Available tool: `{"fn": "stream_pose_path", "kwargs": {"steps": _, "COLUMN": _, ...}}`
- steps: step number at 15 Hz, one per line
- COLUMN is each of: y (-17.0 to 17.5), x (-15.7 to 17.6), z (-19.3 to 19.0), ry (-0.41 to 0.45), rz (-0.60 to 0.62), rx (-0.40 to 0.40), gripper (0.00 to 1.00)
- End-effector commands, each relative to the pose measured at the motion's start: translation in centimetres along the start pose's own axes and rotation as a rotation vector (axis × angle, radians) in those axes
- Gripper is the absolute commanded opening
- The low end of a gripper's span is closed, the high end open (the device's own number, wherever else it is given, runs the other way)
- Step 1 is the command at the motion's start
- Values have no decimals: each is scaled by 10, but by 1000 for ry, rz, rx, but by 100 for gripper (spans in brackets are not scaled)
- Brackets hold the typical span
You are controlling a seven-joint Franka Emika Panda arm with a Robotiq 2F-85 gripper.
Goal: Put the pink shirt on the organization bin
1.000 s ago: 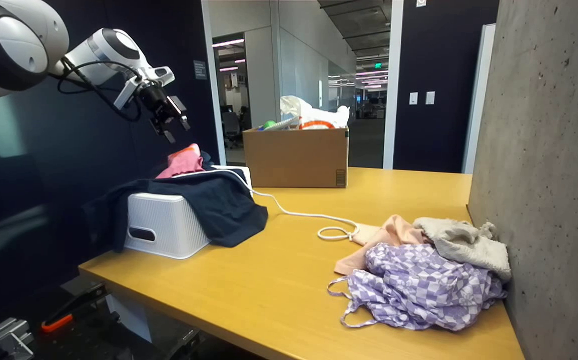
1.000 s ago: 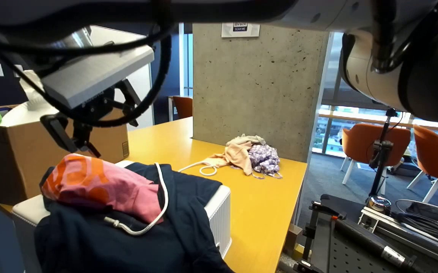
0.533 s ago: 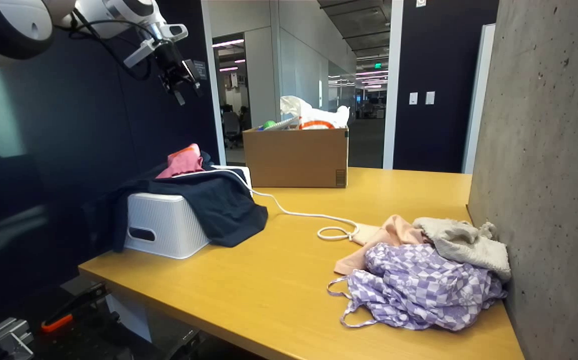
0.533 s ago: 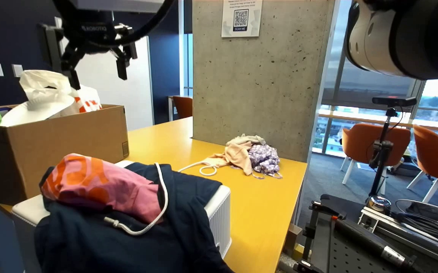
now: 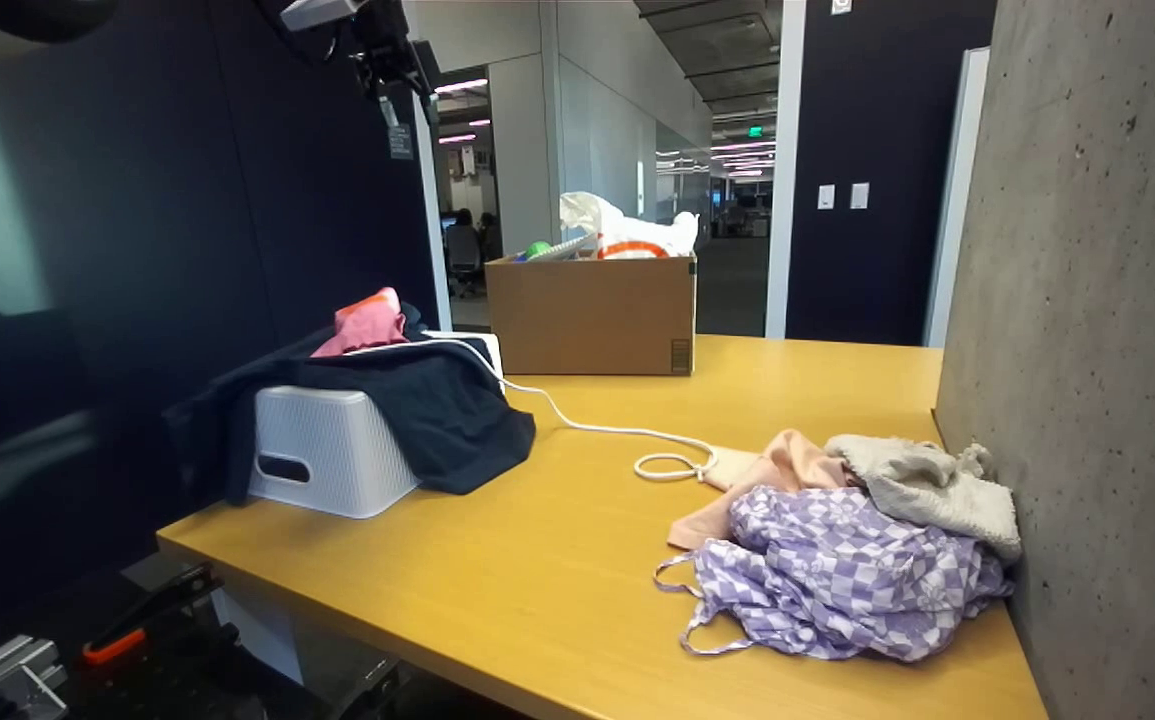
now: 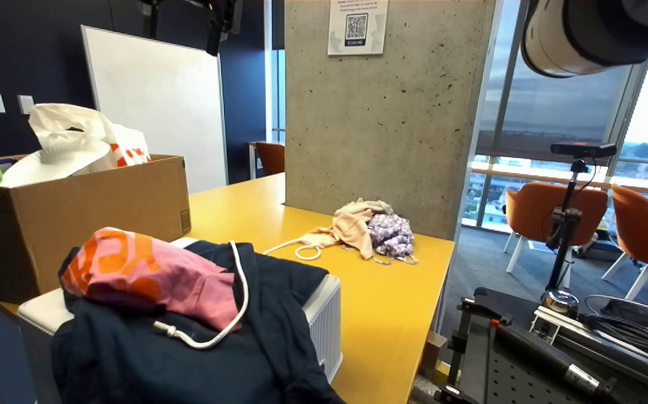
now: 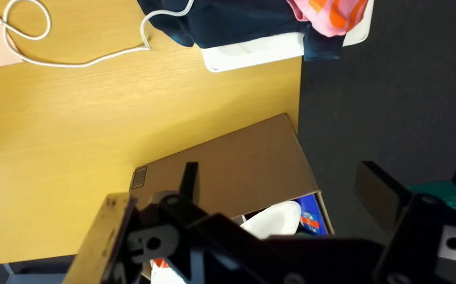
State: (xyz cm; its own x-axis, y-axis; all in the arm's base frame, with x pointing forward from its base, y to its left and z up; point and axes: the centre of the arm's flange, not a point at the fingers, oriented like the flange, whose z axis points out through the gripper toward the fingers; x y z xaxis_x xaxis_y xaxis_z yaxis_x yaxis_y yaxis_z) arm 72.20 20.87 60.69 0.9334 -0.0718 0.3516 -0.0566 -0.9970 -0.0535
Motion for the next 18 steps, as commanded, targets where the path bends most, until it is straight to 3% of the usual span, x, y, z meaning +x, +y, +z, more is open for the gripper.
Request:
{"fn": "stream_pose_path", "kwargs": {"steps": 1, "y": 78, "x": -38, "z": -12, "ry": -58, "rz": 63, "rx": 101, "gripper": 100}}
{"fn": "stream_pose_path", "kwargs": {"steps": 2, "y": 35, "x": 9, "z": -11, "ry": -18, "rz": 47, "rx": 43, "gripper": 100}}
{"fn": "stream_pose_path", "kwargs": {"steps": 5, "y": 68, "x": 16, "z": -15, "ry": -36, "rz": 72, "rx": 72, "gripper": 100}}
{"fn": "stream_pose_path", "kwargs": {"steps": 10, "y": 61, "x": 22, "z": -17, "ry": -45, "rz": 82, "rx": 81, "gripper": 100}}
{"fn": "stream_pose_path", "kwargs": {"steps": 15, "y": 112, "x": -33, "z": -60, "ry": -35, "rz": 239, "rx": 114, "gripper": 100}}
{"fn": "stream_pose_path", "kwargs": {"steps": 18, "y": 138, "x": -49, "z": -45, "ry": -57, "rz": 251, "rx": 115, "gripper": 100}}
